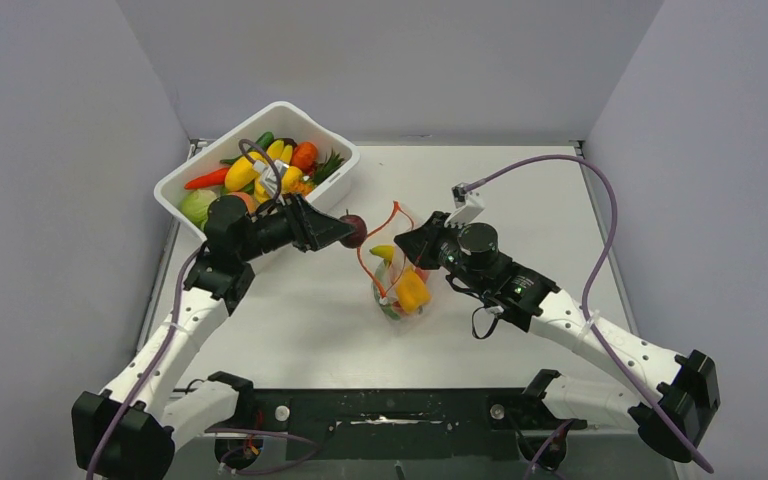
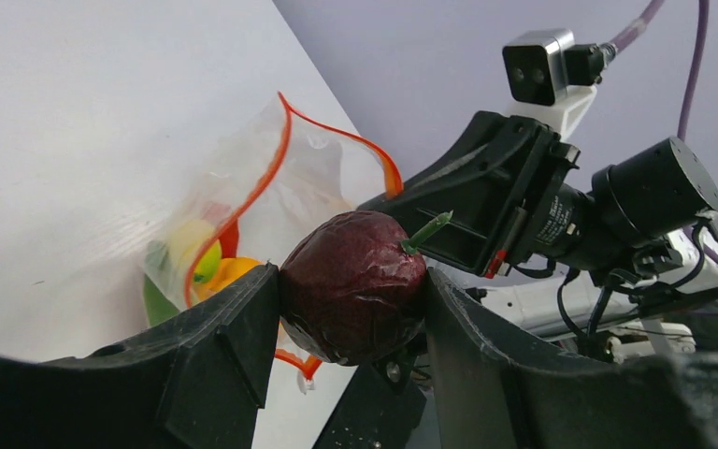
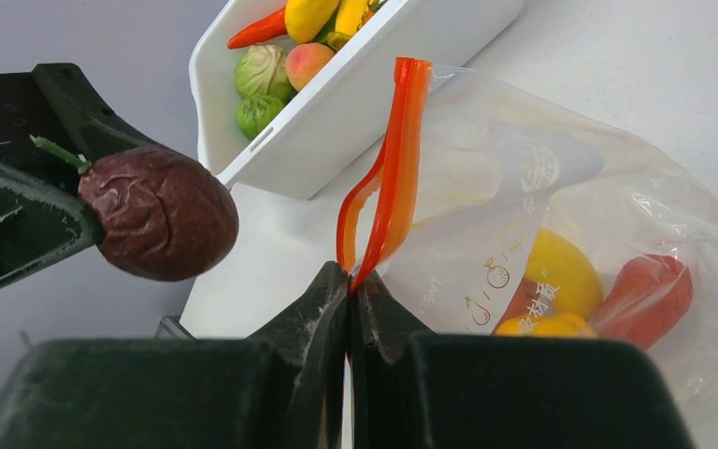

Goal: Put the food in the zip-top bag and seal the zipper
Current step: Place the fake fruit in the zipper food storage bag.

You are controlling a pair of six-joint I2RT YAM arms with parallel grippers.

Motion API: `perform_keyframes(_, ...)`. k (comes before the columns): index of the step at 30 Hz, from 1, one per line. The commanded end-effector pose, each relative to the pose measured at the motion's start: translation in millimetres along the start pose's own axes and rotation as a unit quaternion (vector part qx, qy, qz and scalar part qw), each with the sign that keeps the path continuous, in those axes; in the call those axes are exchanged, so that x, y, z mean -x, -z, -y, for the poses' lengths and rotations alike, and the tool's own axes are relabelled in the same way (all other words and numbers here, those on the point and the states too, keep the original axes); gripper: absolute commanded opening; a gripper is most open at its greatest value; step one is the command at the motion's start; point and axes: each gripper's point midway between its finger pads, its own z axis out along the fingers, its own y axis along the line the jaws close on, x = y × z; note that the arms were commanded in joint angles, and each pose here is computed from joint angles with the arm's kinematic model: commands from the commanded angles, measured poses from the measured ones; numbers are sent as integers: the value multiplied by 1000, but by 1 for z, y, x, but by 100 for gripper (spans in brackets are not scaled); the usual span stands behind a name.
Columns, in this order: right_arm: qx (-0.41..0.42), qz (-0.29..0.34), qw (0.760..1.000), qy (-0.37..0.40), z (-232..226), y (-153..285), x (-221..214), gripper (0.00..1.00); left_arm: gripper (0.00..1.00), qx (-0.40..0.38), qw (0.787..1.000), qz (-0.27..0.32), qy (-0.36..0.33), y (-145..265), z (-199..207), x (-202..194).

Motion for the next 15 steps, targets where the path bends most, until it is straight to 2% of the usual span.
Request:
perform_keyframes(1,35,41,998,-12,-23,0,28,0,25,-51,998,20,-16,-6,31,3)
perform_keyframes(15,43,39,998,-18,-31,0,28,0,23,4,1000,-23,10,-38,-2,-42)
